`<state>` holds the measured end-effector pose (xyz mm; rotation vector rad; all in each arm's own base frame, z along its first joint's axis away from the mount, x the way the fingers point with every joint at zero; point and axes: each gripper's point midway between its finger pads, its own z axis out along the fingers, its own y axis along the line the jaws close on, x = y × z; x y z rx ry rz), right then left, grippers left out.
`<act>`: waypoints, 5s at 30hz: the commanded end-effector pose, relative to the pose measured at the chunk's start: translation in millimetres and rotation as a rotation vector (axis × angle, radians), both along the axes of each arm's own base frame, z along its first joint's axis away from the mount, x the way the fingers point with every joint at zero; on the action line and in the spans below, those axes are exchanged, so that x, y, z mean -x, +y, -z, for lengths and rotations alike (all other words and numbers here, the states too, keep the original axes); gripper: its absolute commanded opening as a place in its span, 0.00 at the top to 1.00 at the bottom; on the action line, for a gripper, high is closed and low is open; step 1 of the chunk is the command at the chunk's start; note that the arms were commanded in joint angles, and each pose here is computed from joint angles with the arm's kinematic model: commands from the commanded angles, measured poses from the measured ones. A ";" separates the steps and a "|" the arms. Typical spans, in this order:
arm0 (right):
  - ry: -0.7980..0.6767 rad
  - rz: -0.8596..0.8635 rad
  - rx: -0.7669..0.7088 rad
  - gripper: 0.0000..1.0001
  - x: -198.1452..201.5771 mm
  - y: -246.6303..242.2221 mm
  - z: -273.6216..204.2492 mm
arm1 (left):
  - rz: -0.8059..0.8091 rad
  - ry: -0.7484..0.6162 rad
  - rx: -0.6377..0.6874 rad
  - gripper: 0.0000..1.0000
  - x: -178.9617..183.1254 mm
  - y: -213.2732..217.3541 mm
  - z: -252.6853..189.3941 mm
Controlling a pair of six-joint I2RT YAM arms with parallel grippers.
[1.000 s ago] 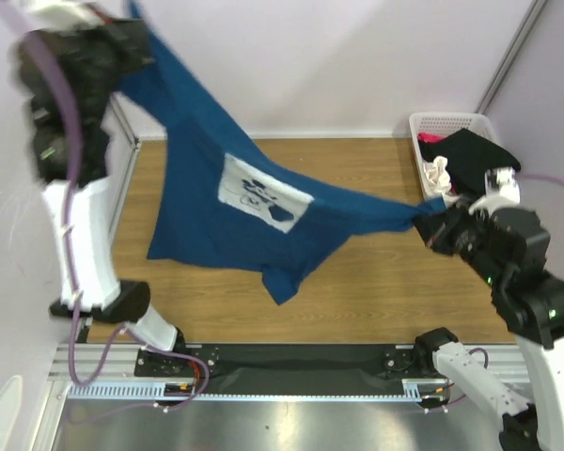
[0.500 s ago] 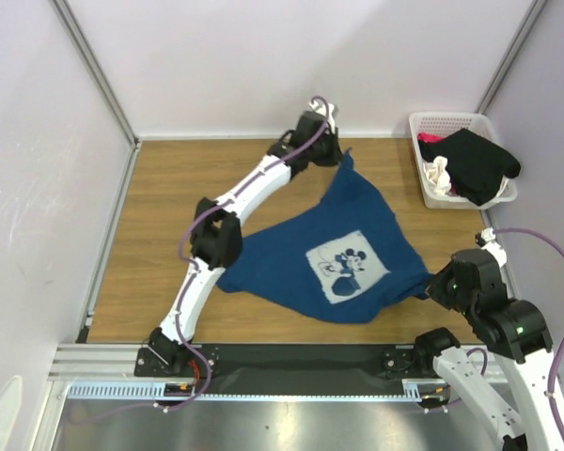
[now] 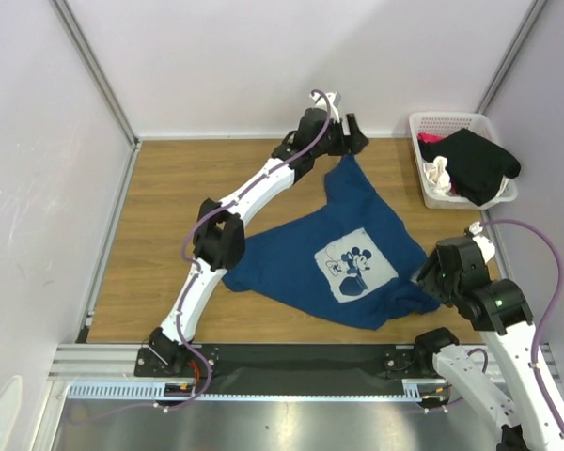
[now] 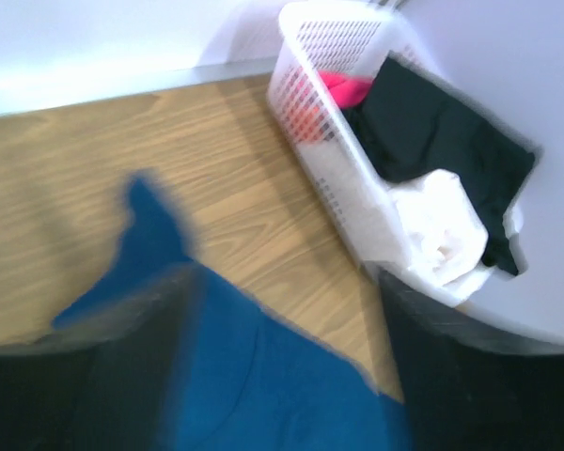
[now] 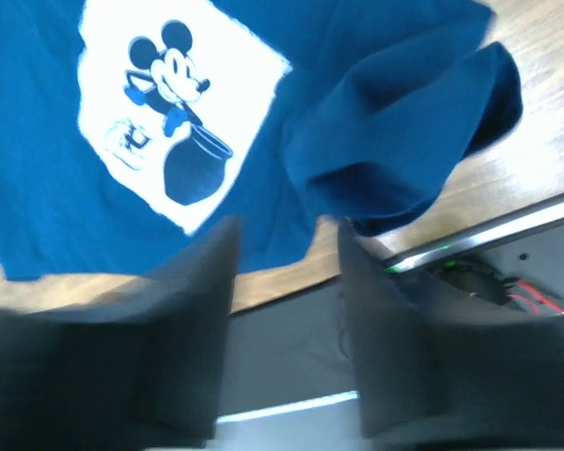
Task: Fold and stack the t-shirts
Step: Flatten the tshirt out
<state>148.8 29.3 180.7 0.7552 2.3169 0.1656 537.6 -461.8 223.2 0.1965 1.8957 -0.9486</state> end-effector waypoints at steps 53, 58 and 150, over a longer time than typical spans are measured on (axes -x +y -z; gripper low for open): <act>0.066 -0.262 -0.138 0.20 -240.0 76.2 44.4 | -1.040 0.740 -0.282 0.49 209.0 394.4 184.4; 0.068 -0.256 -0.142 0.20 -240.3 75.8 44.5 | -1.035 0.734 -0.288 0.68 205.9 394.0 188.0; 0.152 -0.238 -0.159 1.00 -268.2 89.1 146.5 | -0.568 0.743 -0.269 0.91 146.6 342.4 189.5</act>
